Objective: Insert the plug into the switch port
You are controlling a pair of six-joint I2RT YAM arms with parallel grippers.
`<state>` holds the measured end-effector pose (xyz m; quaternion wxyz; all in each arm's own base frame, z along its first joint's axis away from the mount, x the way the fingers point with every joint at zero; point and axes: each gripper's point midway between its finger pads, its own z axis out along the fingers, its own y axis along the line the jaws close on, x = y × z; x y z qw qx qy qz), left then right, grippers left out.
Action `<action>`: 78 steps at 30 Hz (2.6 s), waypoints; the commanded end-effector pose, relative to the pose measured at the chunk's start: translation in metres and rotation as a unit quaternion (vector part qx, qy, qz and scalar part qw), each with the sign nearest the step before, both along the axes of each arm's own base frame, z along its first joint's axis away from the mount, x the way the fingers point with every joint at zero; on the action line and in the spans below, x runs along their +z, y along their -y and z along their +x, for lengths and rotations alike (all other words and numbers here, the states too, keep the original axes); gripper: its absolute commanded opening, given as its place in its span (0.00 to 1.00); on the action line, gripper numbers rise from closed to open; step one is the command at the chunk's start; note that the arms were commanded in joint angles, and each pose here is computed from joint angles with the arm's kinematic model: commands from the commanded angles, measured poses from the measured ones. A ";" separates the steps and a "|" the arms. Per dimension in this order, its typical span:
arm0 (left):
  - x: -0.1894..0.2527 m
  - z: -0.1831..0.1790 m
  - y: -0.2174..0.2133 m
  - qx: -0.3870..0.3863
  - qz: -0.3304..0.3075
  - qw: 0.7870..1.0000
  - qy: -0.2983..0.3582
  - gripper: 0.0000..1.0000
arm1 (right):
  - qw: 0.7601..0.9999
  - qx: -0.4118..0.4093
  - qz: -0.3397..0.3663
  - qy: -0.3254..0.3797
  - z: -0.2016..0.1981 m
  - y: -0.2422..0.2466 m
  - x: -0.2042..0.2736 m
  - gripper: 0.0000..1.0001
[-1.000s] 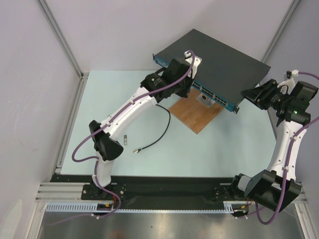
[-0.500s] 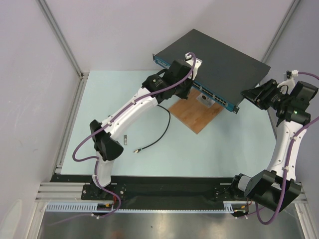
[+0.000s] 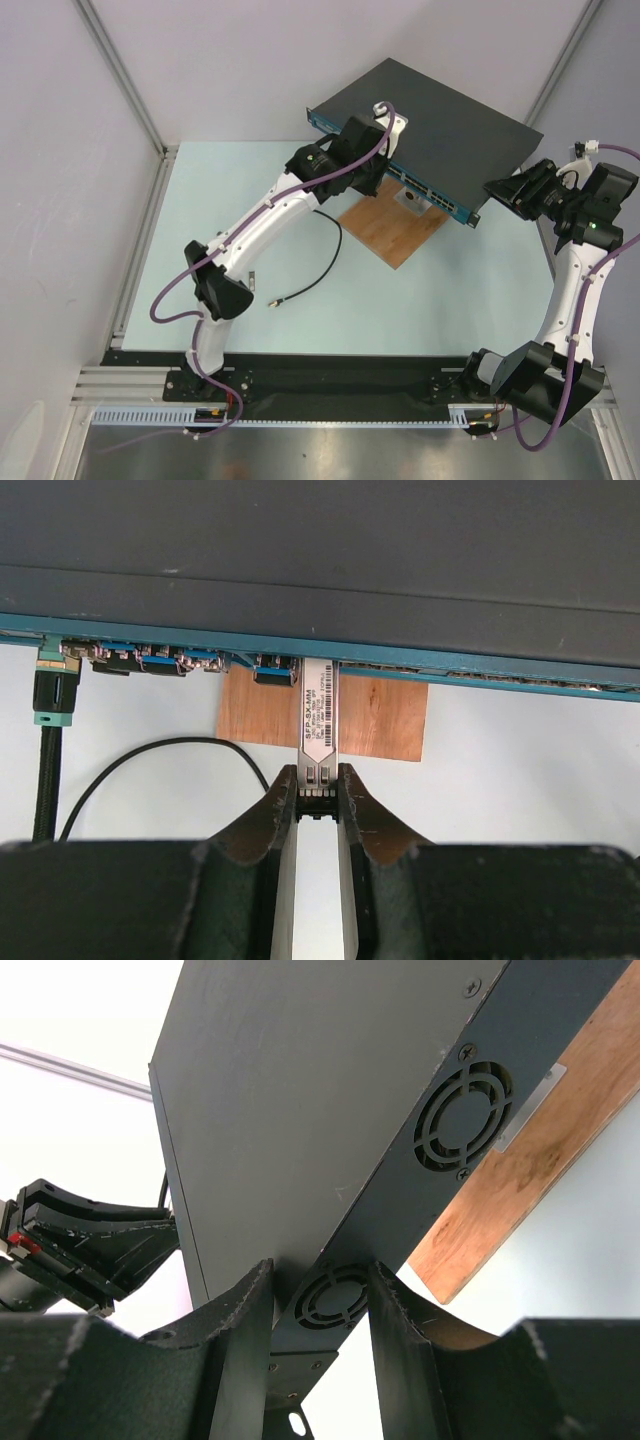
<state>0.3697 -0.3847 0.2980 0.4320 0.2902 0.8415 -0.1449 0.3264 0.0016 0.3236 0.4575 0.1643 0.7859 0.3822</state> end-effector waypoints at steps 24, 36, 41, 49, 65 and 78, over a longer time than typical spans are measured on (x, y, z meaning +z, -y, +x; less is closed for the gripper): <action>0.131 0.019 0.032 -0.011 -0.187 0.971 0.147 0.00 | 0.997 0.082 0.011 0.007 -0.009 -0.037 -0.001 0.20; 0.090 0.023 0.049 -0.021 -0.162 0.979 0.122 0.00 | 0.997 0.082 0.009 0.008 -0.010 -0.035 -0.001 0.20; 0.070 0.029 0.054 -0.020 -0.153 0.981 0.121 0.00 | 0.996 0.084 0.013 0.007 -0.010 -0.036 -0.002 0.20; 0.086 0.044 0.054 -0.006 -0.172 0.972 0.159 0.00 | 0.996 0.087 0.014 0.008 -0.011 -0.037 0.000 0.20; 0.091 -0.004 -0.002 -0.037 -0.135 0.981 0.136 0.52 | 0.997 0.071 0.027 0.005 -0.008 -0.018 0.001 0.24; 0.080 -0.043 -0.071 -0.027 -0.105 0.987 0.116 0.57 | 0.997 0.061 0.036 0.005 -0.016 0.001 0.005 0.72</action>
